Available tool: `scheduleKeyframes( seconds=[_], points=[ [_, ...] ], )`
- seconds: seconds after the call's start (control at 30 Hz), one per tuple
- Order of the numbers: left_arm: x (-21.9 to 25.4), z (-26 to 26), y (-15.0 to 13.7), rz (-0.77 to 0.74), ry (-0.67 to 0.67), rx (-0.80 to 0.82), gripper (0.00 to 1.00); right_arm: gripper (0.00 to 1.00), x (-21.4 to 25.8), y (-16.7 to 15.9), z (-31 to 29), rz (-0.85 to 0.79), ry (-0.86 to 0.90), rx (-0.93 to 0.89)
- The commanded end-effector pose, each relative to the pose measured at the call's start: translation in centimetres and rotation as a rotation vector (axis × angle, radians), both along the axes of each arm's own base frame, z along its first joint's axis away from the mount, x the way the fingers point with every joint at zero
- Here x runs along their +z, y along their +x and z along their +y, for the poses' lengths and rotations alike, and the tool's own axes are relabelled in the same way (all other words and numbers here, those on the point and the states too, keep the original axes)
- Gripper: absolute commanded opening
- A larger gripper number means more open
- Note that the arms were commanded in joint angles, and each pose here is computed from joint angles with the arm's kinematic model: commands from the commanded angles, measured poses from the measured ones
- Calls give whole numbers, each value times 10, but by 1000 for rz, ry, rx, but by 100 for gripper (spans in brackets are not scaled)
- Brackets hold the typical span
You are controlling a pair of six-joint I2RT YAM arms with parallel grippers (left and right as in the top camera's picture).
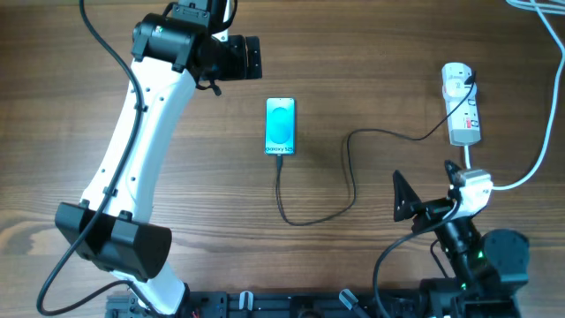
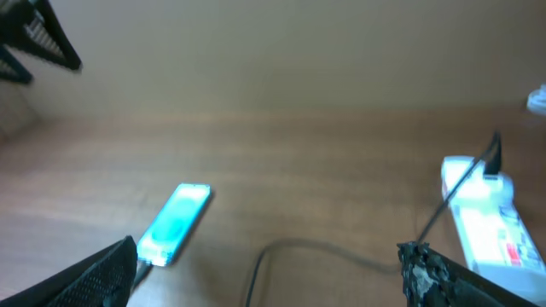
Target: Plug charger to phone and switch on socket
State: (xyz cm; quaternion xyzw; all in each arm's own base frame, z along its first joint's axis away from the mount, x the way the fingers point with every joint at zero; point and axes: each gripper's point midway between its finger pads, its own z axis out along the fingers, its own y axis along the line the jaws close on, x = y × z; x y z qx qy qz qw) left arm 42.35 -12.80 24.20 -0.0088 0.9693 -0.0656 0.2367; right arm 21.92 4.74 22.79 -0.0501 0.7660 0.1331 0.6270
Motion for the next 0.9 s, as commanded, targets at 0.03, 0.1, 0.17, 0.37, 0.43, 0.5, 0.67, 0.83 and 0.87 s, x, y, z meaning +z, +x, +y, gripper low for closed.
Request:
scheduleKeyframes(
  seconds=[0.03, 0.1, 0.17, 0.37, 0.43, 0.5, 0.67, 0.83, 0.87],
  points=[
    [-3, 2, 2, 1, 12, 7, 100, 100, -8, 2, 1, -122, -16, 6],
    [-3, 2, 2, 2, 12, 7, 100, 100, -15, 5, 1, -160, -15, 6],
    [-3, 2, 2, 1, 12, 7, 100, 100, -23, 10, 3, -172, -14, 15],
    [-3, 2, 2, 1, 12, 7, 100, 100, -26, 17, 1, -263, -65, 6],
    [-3, 2, 2, 1, 12, 7, 100, 100, -29, 19, 1, -275, -63, 2],
    [-3, 2, 2, 1, 12, 7, 100, 100, -32, 21, 0, -295, -63, -1],
    [-3, 2, 2, 1, 12, 7, 100, 100, -38, 23, -6, -275, -107, -35],
    [-3, 2, 2, 1, 12, 7, 100, 100, -51, 25, -15, -221, -128, -86],
    [-3, 2, 2, 1, 12, 7, 100, 100, -51, 25, -16, -219, -126, -93]
  ],
)
